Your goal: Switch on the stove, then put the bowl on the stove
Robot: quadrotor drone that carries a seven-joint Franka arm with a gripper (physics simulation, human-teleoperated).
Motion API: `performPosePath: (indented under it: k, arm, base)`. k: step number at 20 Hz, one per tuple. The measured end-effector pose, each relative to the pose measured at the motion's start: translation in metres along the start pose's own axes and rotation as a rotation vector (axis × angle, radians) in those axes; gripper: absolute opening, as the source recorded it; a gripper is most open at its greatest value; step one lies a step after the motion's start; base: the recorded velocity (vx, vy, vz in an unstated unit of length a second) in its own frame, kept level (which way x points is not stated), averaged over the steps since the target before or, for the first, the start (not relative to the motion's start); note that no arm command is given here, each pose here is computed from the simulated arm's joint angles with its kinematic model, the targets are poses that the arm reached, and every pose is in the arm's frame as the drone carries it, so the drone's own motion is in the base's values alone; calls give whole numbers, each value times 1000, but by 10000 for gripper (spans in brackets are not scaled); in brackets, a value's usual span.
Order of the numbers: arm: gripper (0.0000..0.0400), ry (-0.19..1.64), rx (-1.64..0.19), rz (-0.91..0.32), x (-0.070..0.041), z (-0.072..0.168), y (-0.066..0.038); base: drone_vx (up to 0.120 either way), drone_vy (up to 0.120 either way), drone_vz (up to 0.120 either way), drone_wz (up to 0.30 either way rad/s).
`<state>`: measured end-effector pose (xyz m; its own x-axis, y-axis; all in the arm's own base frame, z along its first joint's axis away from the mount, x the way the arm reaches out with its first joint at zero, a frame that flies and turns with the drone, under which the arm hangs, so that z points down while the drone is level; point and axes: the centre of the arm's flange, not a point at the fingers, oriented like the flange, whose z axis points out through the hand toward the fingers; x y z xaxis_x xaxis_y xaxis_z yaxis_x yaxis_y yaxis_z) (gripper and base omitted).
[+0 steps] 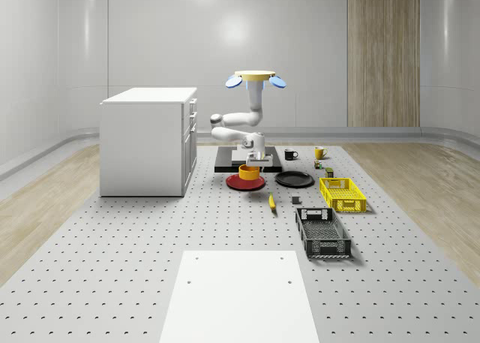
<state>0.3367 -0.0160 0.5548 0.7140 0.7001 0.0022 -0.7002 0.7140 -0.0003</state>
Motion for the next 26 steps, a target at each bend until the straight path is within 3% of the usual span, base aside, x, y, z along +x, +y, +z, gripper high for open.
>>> performPosePath:
  k: [26]
  arm:
    - [102, 0, 0, -1, 0, 0, 0]
  base:
    - [-120, 0, 0, 0]
